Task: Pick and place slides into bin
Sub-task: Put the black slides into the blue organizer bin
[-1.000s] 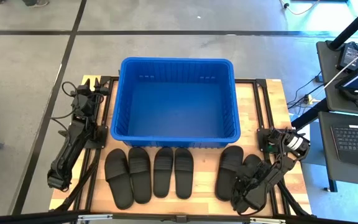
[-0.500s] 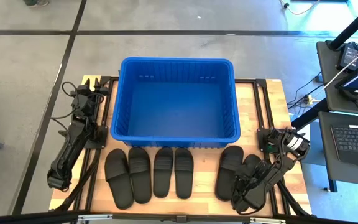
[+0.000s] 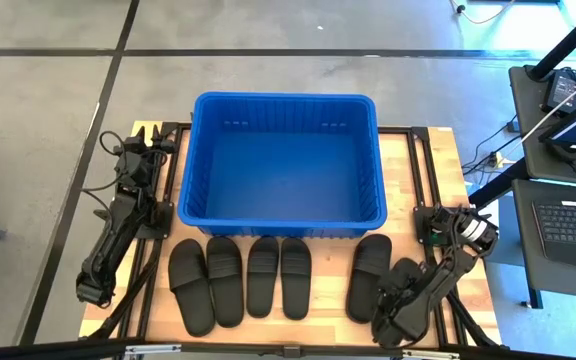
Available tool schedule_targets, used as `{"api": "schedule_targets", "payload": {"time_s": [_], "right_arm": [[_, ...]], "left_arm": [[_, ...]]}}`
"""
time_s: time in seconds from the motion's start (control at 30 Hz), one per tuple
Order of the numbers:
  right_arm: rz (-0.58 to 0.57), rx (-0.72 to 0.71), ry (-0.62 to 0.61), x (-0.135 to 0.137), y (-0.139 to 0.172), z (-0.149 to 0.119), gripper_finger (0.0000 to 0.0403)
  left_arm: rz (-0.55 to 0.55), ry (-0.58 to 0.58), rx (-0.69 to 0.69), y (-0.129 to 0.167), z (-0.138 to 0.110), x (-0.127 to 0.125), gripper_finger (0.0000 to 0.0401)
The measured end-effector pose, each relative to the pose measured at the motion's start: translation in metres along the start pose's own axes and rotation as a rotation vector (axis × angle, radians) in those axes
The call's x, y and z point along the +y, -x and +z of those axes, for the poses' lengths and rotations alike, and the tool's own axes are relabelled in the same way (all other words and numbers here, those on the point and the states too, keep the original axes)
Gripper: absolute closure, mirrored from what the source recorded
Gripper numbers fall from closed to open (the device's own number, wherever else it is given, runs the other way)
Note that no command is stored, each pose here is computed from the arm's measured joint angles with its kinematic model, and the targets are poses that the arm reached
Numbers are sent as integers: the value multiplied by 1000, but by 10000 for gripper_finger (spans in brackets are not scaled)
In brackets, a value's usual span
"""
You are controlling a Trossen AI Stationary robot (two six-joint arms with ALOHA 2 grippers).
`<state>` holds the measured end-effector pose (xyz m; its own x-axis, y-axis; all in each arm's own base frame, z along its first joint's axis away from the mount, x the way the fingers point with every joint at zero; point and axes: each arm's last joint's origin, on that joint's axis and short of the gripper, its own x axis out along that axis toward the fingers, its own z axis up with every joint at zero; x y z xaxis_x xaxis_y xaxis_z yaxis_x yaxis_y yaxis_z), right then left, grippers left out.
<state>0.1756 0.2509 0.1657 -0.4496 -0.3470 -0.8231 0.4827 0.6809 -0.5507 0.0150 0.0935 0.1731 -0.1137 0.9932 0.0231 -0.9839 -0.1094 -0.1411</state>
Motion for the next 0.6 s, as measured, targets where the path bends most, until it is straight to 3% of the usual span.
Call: {"api": "schedule_targets", "payload": {"time_s": [0.33,0.6], "right_arm": [[308,-14,51,-19,74,-12,386],[562,-288,10,-50,144,-15,386]], "left_arm": [[-65,-2,12,0,-1,-2,219],[-66,-3,13,0,-1,-2,219]]}}
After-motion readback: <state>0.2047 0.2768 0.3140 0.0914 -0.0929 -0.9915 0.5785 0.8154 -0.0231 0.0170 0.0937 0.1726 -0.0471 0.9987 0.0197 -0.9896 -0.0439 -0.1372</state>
